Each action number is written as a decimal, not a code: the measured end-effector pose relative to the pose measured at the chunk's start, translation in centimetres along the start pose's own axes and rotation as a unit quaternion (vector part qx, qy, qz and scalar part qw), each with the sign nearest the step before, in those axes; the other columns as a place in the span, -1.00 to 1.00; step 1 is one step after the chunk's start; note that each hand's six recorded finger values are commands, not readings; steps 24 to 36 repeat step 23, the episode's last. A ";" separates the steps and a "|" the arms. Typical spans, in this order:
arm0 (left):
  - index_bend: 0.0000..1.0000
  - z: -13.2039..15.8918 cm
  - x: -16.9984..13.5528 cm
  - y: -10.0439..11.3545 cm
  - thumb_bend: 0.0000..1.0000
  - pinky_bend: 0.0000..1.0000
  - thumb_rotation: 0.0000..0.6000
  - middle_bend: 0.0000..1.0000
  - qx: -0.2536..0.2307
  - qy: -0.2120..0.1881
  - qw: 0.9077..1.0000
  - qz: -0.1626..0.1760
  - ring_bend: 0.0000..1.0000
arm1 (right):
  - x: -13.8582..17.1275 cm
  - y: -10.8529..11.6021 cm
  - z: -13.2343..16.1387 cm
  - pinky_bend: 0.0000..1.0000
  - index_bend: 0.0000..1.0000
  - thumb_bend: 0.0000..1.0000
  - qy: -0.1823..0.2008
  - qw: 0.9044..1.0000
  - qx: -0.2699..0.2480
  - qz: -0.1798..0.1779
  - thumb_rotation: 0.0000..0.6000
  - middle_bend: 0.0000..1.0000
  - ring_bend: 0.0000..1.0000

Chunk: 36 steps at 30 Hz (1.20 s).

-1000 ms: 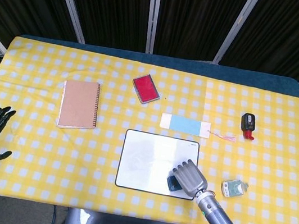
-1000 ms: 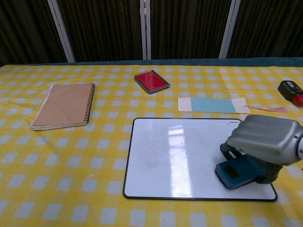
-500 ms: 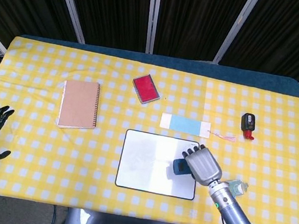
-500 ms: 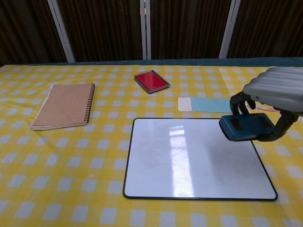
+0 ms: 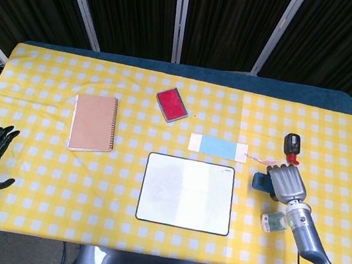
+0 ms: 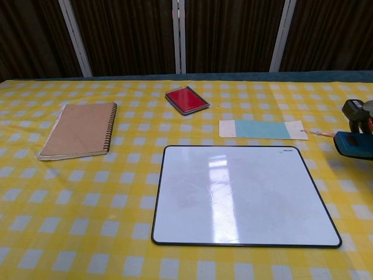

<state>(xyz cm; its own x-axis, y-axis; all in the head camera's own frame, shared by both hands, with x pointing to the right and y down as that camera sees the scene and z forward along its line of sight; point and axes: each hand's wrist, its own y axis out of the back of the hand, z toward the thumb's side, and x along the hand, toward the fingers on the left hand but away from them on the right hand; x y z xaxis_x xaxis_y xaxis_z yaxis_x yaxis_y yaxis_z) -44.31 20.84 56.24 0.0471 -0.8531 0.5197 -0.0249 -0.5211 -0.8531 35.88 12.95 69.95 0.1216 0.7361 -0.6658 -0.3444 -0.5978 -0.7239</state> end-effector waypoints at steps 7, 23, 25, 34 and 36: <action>-1.00 -0.1 0.0 0.1 -1.00 -1.00 1.00 -1.00 -0.002 0.002 1.000 0.000 -1.00 | 1.1 -0.9 0.2 -0.88 -1.00 -1.00 -0.017 0.998 -0.056 0.028 1.00 -0.99 -1.00; -1.00 -0.1 -0.8 1.3 -1.00 -1.00 1.00 -1.00 -0.022 -0.015 0.999 0.023 -1.00 | 12.2 5.2 -2.5 -1.00 -1.00 -1.00 0.002 0.972 -0.162 -0.172 1.00 -1.00 -1.00; -1.00 -0.1 -0.8 1.3 -1.00 -1.00 1.00 -1.00 -0.022 -0.015 0.999 0.023 -1.00 | 12.2 5.2 -2.5 -1.00 -1.00 -1.00 0.002 0.972 -0.162 -0.172 1.00 -1.00 -1.00; -1.00 -0.1 -0.8 1.3 -1.00 -1.00 1.00 -1.00 -0.022 -0.015 0.999 0.023 -1.00 | 12.2 5.2 -2.5 -1.00 -1.00 -1.00 0.002 0.972 -0.162 -0.172 1.00 -1.00 -1.00; -1.00 -0.1 -0.8 1.3 -1.00 -1.00 1.00 -1.00 -0.022 -0.015 0.999 0.023 -1.00 | 12.2 5.2 -2.5 -1.00 -1.00 -1.00 0.002 0.972 -0.162 -0.172 1.00 -1.00 -1.00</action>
